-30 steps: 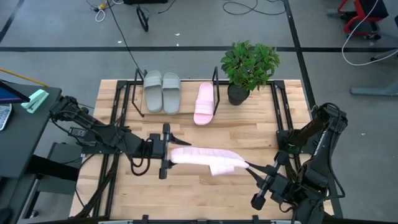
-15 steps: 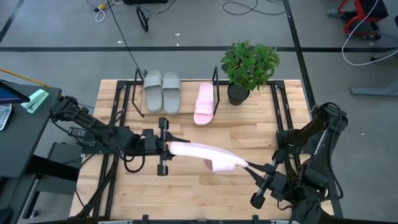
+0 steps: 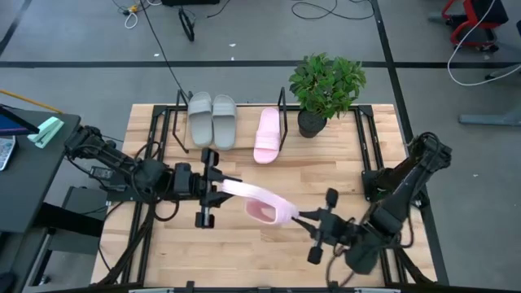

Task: Pick and place slides into the shelf
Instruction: Put the pink slipper on the shelf

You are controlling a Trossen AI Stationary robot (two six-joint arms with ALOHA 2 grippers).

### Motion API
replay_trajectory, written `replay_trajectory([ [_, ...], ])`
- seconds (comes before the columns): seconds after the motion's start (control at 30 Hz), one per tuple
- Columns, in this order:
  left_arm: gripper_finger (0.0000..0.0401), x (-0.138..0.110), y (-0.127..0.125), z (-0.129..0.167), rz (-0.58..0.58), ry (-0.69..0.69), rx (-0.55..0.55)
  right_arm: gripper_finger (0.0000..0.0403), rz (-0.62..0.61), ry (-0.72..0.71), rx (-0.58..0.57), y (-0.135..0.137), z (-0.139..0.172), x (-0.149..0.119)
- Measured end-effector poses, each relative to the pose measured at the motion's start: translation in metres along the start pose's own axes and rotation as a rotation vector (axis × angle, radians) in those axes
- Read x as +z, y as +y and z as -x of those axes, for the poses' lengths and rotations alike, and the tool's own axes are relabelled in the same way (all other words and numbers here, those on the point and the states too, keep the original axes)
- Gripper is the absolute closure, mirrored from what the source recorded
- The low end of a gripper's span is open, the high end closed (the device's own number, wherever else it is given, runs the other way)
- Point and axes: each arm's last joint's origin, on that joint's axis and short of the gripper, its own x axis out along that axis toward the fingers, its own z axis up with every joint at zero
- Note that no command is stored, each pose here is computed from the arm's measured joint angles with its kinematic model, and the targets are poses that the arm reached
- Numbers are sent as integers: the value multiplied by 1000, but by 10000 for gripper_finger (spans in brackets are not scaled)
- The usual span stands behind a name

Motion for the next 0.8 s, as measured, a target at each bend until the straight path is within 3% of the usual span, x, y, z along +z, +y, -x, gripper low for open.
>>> replay_trajectory([
  [0.17, 325, -3, 5, -2, 1, 18, 17, 306, -3, 84, 82, -4, -17, -5],
  [0.43, 326, -11, 13, -2, -35, 133, 144, 242, 73, 158, 210, -2, -20, -8],
  [0.67, 331, -13, 28, 10, -114, 319, 219, 231, 111, 183, 283, 7, 1, -15],
  [0.8, 331, -6, 47, 21, -65, 376, 266, 235, 146, 195, 318, 13, 15, -21],
])
